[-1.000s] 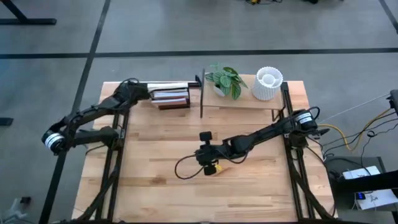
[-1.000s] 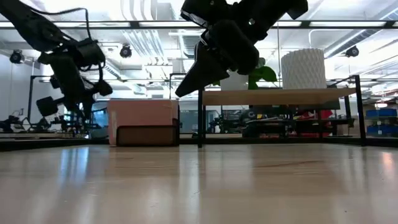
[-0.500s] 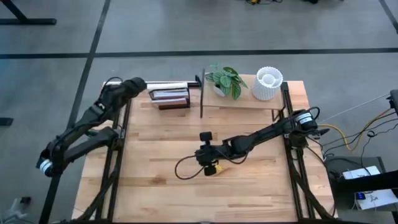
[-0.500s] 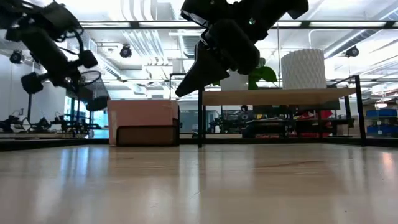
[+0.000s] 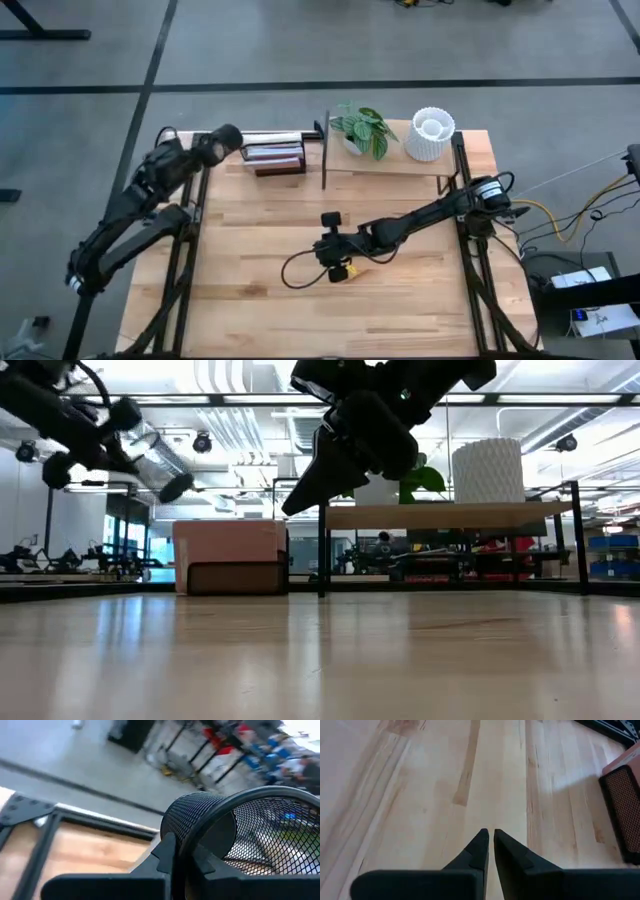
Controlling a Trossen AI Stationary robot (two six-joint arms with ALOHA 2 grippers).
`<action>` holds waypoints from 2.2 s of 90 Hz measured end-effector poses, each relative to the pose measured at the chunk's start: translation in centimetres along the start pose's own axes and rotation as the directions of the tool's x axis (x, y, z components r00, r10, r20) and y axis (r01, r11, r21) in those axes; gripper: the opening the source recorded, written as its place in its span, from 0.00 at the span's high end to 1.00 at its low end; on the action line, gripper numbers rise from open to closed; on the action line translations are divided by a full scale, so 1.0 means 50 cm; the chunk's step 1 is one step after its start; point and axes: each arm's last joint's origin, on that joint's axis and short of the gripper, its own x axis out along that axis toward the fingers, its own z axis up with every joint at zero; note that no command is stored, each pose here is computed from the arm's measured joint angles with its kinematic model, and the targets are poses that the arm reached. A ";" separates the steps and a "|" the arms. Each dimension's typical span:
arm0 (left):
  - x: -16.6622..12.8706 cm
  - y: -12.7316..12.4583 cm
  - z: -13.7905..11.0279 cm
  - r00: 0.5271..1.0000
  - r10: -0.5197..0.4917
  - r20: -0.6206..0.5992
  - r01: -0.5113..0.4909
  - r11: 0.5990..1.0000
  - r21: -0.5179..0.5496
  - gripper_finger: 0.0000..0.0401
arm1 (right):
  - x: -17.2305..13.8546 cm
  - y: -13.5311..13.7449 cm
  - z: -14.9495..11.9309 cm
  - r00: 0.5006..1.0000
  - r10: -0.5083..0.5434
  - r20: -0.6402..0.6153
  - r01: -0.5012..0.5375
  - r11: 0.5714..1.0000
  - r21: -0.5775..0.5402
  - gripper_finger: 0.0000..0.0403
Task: Stock shelves
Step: Put the black pen organizer under the shelf
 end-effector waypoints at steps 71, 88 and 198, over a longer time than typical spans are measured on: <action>-0.032 -0.029 -0.039 0.752 -0.622 -0.218 0.643 0.765 0.037 1.00 | -0.004 -0.004 0.014 1.000 -0.004 0.022 0.004 1.000 0.003 0.97; -0.016 -0.032 -0.069 0.684 -0.696 -0.218 0.712 0.702 -0.011 1.00 | -0.004 -0.004 0.014 1.000 -0.004 0.021 0.004 1.000 0.003 0.97; -0.056 -0.148 -0.260 0.677 -0.621 -0.394 0.711 0.691 0.132 1.00 | -0.015 0.000 0.018 1.000 0.000 0.023 0.001 1.000 -0.025 0.97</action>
